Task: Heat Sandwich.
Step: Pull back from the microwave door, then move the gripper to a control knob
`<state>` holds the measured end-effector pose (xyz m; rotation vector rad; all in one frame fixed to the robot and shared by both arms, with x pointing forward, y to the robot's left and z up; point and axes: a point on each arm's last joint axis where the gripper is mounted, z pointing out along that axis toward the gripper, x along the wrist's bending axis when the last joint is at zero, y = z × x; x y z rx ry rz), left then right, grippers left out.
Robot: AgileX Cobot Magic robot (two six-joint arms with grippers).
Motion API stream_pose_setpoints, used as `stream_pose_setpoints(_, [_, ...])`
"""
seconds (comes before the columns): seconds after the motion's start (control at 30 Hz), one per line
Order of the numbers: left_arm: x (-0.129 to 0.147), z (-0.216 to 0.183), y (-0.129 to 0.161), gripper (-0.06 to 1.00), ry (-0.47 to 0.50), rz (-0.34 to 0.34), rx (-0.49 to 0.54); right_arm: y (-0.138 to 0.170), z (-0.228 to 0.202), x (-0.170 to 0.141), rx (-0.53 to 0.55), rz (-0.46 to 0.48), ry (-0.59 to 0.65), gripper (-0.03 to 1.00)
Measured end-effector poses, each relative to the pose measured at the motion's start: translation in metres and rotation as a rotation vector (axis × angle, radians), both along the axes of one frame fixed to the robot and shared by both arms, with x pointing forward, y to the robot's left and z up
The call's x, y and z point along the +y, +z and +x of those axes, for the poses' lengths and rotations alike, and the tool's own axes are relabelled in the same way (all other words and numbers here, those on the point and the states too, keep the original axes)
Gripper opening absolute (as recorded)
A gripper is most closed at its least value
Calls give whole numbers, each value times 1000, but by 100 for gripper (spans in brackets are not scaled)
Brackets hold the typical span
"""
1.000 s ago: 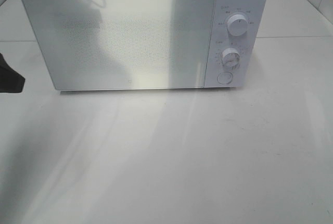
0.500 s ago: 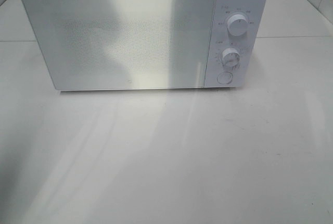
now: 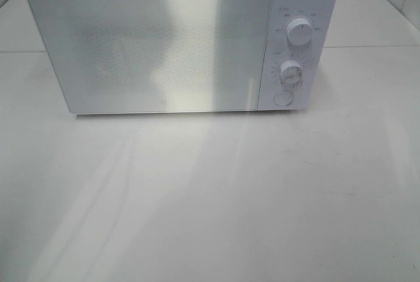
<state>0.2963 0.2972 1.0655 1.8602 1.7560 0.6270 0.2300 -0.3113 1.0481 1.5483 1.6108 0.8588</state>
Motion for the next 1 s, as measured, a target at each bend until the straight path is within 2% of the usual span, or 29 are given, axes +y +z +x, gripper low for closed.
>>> stream_pose_setpoints(0.2, [0, -18, -12, 99, -3, 1, -65, 0, 0, 0, 0, 0, 0, 76])
stream_pose_setpoints(0.33, [0, -28, -13, 99, 0, 0, -186, 0, 0, 0, 0, 0, 0, 76])
stream_pose_setpoints(0.87, [0, -43, -13, 99, 0, -3, -310, 0, 0, 0, 0, 0, 0, 76])
stream_pose_setpoints(1.0, [0, -55, -12, 99, 0, -3, -386, 0, 0, 0, 0, 0, 0, 76])
